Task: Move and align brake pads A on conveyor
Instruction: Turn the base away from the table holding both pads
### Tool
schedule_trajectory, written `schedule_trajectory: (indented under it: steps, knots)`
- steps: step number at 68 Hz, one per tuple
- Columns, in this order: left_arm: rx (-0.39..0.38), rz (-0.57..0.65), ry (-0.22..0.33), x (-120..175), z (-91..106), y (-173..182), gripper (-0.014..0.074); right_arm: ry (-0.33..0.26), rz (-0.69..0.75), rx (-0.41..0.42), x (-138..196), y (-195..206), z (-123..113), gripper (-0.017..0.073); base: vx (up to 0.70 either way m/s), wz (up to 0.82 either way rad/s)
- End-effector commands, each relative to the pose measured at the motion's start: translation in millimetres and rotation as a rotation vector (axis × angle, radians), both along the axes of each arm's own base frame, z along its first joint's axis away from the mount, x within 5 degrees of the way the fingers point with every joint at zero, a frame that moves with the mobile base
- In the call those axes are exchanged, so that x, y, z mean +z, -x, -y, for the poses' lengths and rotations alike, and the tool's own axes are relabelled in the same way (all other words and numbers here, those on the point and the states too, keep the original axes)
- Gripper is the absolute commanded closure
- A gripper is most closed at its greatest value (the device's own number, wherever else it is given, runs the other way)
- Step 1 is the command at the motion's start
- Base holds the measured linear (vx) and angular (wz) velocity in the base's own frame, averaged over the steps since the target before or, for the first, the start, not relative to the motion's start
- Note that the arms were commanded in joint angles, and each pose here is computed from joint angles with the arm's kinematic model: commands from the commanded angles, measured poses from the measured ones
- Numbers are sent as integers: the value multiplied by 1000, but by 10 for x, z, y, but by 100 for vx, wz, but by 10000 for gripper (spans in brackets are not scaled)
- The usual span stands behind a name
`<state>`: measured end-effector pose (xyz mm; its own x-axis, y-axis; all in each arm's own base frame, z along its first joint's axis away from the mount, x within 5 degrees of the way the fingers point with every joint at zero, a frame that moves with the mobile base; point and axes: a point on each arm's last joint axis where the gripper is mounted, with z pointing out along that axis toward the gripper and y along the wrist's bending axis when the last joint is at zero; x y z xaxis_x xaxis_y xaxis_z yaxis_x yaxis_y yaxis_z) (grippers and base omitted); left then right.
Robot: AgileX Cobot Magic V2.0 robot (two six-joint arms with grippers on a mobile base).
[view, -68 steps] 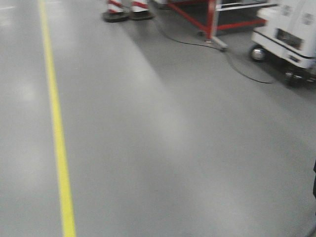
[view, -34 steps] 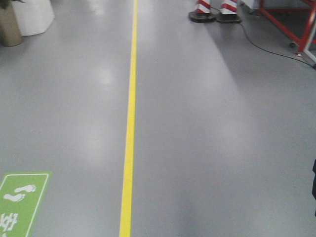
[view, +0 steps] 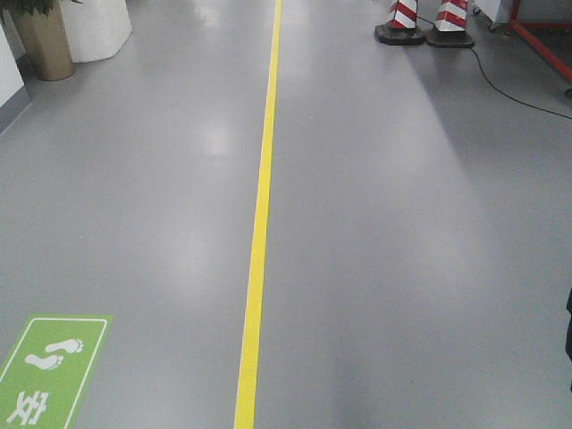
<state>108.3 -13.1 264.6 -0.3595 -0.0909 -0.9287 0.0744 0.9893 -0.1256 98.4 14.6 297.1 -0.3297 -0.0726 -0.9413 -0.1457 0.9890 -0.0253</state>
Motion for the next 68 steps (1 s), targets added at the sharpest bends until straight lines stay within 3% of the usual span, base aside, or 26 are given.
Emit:
schedule_trajectory:
  steps: [1, 33, 68]
  knots:
    - [3, 122, 30, 178, 6, -34, 599, -6, 126, 14, 181, -22, -11, 566, 24, 6]
    - [3, 121, 30, 177, 6, -33, 599, -6, 126, 14, 181, -22, -11, 566, 37, -3]
    - [3, 121, 30, 177, 6, -33, 599, -6, 126, 14, 181, -22, -11, 566, 56, -3]
